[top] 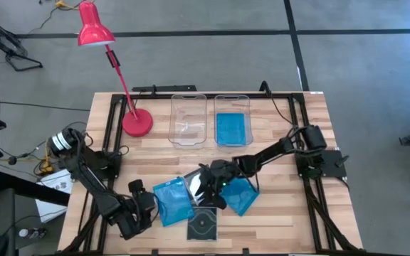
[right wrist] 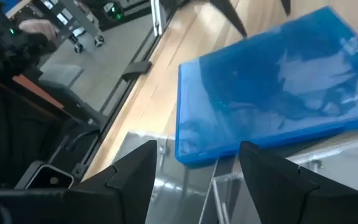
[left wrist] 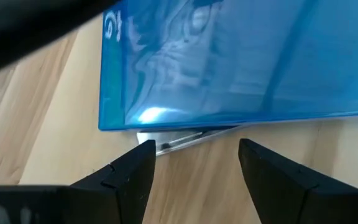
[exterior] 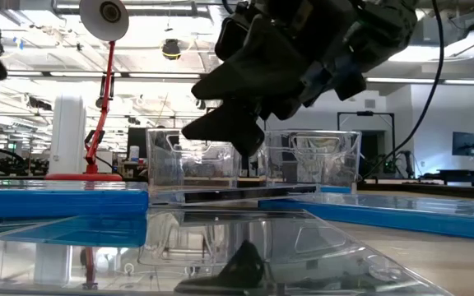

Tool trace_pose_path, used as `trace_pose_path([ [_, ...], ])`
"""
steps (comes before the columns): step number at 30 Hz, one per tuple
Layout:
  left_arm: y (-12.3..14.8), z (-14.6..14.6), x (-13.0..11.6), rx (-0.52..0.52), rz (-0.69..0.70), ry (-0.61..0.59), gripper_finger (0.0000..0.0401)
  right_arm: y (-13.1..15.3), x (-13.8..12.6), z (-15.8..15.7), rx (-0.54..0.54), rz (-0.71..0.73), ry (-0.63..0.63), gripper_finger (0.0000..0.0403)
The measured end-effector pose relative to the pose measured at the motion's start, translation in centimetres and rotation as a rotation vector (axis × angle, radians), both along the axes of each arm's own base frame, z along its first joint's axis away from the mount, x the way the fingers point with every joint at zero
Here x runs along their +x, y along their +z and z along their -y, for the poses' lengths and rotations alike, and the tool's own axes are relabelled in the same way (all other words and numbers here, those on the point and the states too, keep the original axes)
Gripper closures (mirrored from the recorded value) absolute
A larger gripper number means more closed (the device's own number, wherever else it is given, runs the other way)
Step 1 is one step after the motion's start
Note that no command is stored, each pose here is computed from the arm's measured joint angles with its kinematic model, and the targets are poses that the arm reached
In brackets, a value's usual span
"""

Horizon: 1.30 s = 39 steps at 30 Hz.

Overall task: Pick & place jewel cases by type
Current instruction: Put the left blue cd case into the right transparent bin

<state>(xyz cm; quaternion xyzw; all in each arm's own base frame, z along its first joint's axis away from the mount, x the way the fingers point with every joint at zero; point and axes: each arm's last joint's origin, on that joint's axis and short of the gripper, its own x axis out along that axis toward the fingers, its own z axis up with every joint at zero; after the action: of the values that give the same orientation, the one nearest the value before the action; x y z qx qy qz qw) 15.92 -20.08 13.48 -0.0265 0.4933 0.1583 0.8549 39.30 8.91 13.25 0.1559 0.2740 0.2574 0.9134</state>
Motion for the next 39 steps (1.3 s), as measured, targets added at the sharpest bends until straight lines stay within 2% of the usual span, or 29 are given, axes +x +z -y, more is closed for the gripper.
trace_pose_path([
  [12,-0.2,-0.3,0.5,0.008,0.015,0.033,0.0175,-0.6,-0.2,0.5,-0.096,-0.03,-0.025,0.0182],
  [20,-0.2,-0.6,1.4,-0.02,0.004,0.037,0.0175,-0.7,-0.2,0.5,-0.116,-0.018,-0.011,0.0182],
  [32,-0.1,-1.1,3.2,-0.046,0.038,0.008,0.0175,-1.0,-0.2,1.7,0.024,-0.169,-0.133,0.0182],
  [39,-0.1,-1.5,4.0,-0.048,0.048,0.008,0.0175,-1.6,-0.5,2.1,0.062,-0.272,-0.183,0.0182],
])
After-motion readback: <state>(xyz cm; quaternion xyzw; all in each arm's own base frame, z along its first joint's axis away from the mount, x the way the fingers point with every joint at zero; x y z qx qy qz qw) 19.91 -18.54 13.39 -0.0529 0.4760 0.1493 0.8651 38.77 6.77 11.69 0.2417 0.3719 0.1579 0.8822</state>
